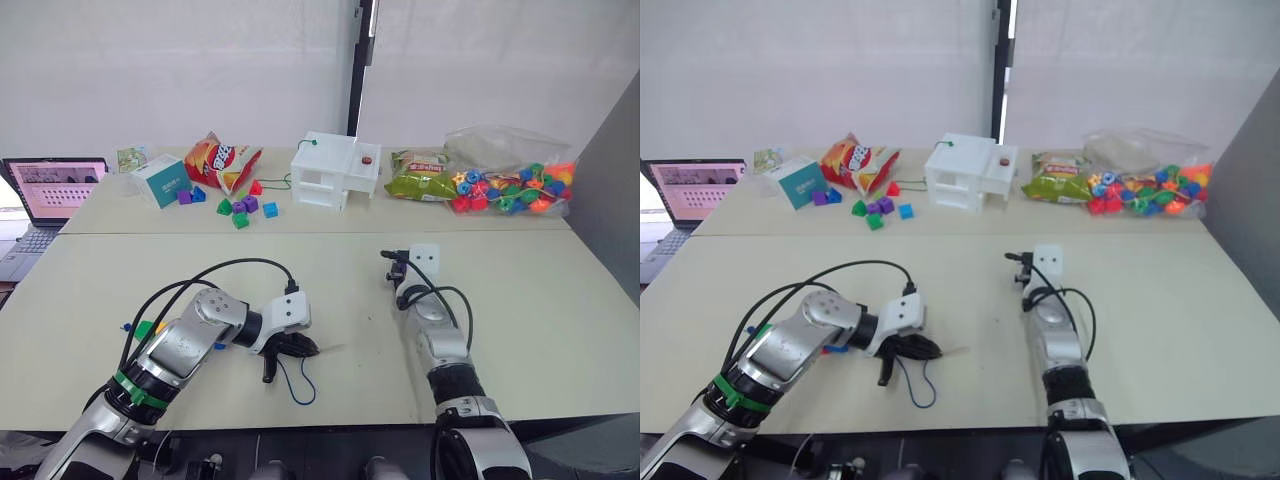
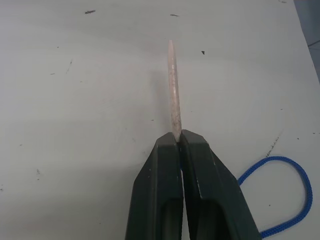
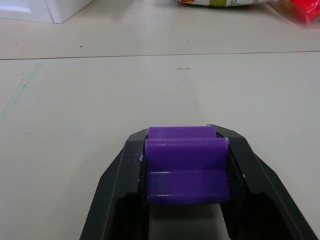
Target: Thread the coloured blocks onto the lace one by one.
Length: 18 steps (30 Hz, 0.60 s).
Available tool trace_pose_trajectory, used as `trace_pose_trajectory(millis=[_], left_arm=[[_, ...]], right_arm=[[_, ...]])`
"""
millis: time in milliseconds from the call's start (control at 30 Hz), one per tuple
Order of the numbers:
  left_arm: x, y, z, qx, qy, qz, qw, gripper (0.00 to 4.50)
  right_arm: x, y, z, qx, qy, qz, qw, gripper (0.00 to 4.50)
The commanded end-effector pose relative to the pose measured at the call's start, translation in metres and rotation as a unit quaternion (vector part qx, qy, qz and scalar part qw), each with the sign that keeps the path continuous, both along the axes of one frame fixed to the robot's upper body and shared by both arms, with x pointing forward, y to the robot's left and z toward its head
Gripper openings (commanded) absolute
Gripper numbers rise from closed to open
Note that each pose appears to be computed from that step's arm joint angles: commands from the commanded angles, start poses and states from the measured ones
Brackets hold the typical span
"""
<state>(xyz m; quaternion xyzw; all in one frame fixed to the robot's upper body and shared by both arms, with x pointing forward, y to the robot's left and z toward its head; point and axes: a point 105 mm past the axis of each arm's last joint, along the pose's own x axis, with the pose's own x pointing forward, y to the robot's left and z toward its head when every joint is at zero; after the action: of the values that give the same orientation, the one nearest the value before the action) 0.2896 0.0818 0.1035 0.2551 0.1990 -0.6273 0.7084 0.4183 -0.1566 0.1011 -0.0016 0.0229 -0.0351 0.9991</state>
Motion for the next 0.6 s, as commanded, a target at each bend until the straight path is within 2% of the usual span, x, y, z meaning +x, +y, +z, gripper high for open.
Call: trace_pose_trajectory(millis=[33, 100, 200, 267, 367, 467, 600], left_arm=[[-0.002, -0.003, 0.004, 0.000, -0.014, -0.009, 1.000, 0.00], [-0.001, -0.003, 0.004, -0.001, -0.014, -0.009, 1.000, 0.00], [-0.001, -0.003, 0.003, -0.001, -0.013, -0.008, 1.000, 0.00], [0.000, -0.003, 0.003, -0.002, -0.013, -0.009, 1.000, 0.00], [0.000, -0.004, 0.003, -0.002, -0.012, -0.011, 1.000, 0.00], [0.001, -0.006, 0.005, -0.003, -0.013, -0.014, 1.000, 0.00], [0.000, -0.005, 0.006, -0.002, -0.015, -0.017, 1.000, 0.00]], right_arm=[[-0.018, 0.001, 0.014, 0.008, -0.028, 0.006, 1.000, 1.20], [-0.037, 0.007, 0.023, 0.007, -0.040, 0.019, 0.999, 1.20], [-0.081, 0.025, 0.032, 0.000, -0.042, 0.055, 0.998, 1.20], [-0.107, 0.033, 0.030, -0.005, -0.026, 0.071, 0.997, 1.20], [-0.133, 0.043, 0.021, -0.010, 0.008, 0.089, 0.996, 1.20], [-0.150, 0.048, 0.003, -0.011, 0.058, 0.099, 0.993, 1.20], [-0.157, 0.040, -0.025, -0.012, 0.131, 0.078, 0.988, 1.20]])
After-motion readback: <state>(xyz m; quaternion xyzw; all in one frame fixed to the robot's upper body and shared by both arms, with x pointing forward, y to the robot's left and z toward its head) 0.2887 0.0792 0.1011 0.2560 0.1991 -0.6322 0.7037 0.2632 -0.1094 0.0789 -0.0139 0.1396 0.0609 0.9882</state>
